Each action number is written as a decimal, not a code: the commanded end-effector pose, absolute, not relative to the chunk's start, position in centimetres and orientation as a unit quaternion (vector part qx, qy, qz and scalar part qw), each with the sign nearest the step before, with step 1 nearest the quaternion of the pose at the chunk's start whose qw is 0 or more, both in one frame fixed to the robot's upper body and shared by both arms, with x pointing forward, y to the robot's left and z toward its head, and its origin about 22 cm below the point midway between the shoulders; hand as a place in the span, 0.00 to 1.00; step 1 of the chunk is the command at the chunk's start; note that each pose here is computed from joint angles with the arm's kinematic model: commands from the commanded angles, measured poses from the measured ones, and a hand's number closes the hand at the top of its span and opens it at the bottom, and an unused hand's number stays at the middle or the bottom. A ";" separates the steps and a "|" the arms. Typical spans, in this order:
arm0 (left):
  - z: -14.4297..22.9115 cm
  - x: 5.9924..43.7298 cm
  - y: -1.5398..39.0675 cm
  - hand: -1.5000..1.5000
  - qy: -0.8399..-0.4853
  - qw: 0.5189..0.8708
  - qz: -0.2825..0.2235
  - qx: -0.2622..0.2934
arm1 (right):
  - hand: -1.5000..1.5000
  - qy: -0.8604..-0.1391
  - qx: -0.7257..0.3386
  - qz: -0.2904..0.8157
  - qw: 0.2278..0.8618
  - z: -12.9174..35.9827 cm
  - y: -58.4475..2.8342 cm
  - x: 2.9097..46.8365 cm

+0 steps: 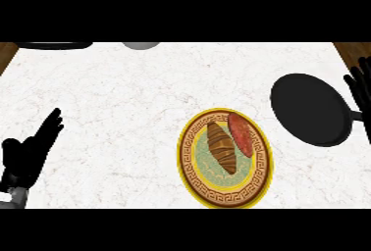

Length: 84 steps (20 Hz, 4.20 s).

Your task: Pick the croissant from the plate and place it in the pan

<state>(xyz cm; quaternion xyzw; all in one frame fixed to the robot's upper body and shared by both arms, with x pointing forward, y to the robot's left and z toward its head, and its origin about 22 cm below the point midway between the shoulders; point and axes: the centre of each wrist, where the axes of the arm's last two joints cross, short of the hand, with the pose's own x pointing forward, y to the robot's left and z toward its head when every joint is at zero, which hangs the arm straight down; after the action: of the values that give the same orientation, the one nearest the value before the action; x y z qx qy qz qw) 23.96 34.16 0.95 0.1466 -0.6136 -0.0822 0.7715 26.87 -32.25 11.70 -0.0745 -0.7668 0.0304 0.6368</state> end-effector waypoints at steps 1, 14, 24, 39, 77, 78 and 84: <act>0.9 25.0 31.6 0.50 -0.624 0.772 -0.079 0.097 | 1.00 -0.781 -0.056 0.112 0.611 13.3 -29.1 28.1; 1.7 25.6 21.1 0.50 -0.627 0.767 -0.062 -0.121 | 0.00 -0.859 0.021 0.435 0.269 10.4 -17.4 30.7; 0.2 25.6 21.5 0.50 -0.616 0.779 -0.046 -0.105 | 0.00 -0.572 -0.220 0.761 0.213 11.8 -14.4 30.2; 1.6 25.3 20.5 0.50 -0.626 0.771 -0.038 -0.110 | 0.00 -0.310 -0.341 0.860 0.220 8.0 -3.1 21.5; 2.0 26.1 21.3 0.50 -0.627 0.770 -0.049 -0.106 | 1.00 -0.341 -0.421 0.835 0.095 2.0 -8.1 29.3; 1.0 24.5 20.9 0.50 -0.623 0.775 -0.033 -0.104 | 1.00 -0.346 -0.413 0.837 0.092 1.3 -8.0 28.7; 0.5 24.1 23.8 0.50 -0.618 0.782 -0.010 -0.082 | 1.00 -0.440 -0.311 0.797 0.272 -0.3 -13.6 22.4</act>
<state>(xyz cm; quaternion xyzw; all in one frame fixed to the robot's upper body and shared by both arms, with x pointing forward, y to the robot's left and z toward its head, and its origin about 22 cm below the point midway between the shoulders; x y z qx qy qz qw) 25.06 22.16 1.01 -0.0964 -0.6232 -0.0283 0.7756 25.57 -10.25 1.78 -0.3770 -0.4140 0.8114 0.1676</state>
